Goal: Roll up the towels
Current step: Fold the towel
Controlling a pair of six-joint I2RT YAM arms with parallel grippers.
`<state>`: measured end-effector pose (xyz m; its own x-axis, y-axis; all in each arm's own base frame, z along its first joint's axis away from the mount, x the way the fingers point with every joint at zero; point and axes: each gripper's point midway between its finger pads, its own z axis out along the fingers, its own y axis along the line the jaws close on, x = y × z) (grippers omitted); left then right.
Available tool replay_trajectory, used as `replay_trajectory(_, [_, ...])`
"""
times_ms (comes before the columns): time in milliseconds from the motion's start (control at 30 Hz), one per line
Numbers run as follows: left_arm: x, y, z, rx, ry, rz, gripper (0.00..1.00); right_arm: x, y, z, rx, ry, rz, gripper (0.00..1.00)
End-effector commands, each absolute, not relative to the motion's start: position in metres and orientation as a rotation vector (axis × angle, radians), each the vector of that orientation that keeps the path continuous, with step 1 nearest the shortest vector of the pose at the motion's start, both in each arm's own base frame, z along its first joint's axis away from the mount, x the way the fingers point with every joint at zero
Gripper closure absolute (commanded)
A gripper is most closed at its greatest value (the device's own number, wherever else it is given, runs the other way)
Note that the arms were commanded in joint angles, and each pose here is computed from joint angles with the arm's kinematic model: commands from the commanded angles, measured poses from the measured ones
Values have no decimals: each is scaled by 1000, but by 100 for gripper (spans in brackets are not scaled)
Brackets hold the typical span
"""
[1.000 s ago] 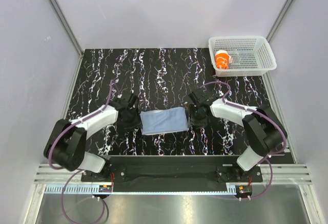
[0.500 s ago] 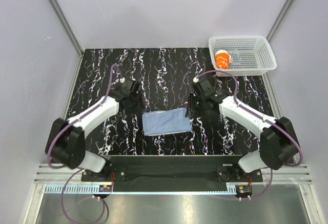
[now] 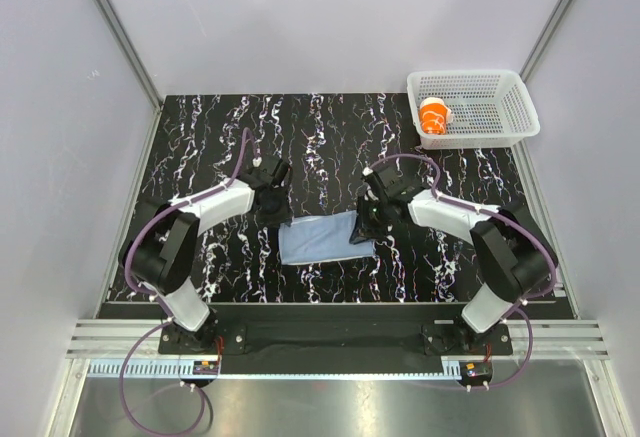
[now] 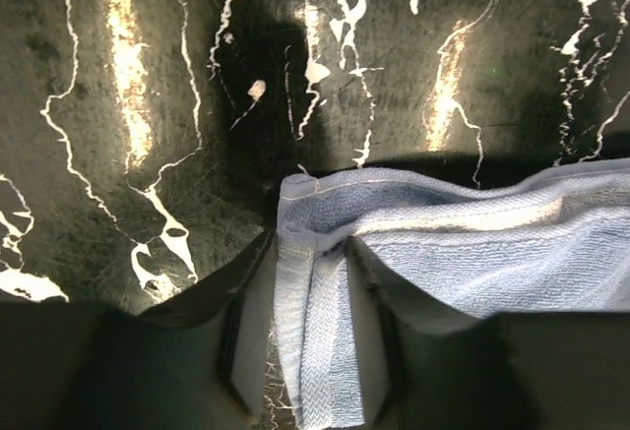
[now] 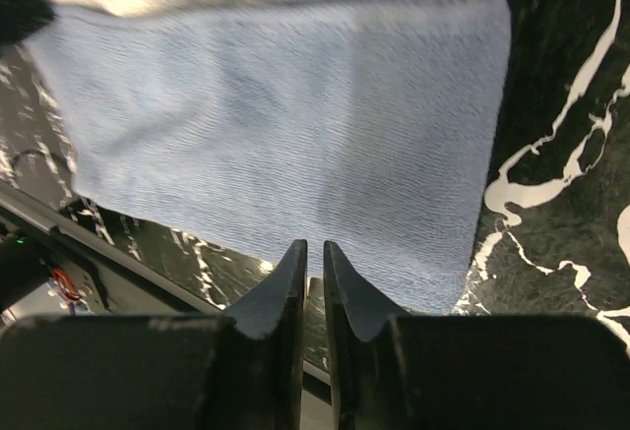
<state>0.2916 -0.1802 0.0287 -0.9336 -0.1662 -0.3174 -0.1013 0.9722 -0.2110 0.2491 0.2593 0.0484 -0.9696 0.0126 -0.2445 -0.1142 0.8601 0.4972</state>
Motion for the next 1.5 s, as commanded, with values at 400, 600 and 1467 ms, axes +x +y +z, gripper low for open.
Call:
replay_trajectory(400, [304,-187,50,-133,2709,-237,55,232,262,17,-24,2846,855,85])
replay_trajectory(600, [309,-169,72,-123,2646,-82,54,232,262,17,-22,2848,856,85])
replay_trajectory(1467, [303,-193,45,-44,2694,-68,75,225,258,5,-24,2892,836,87])
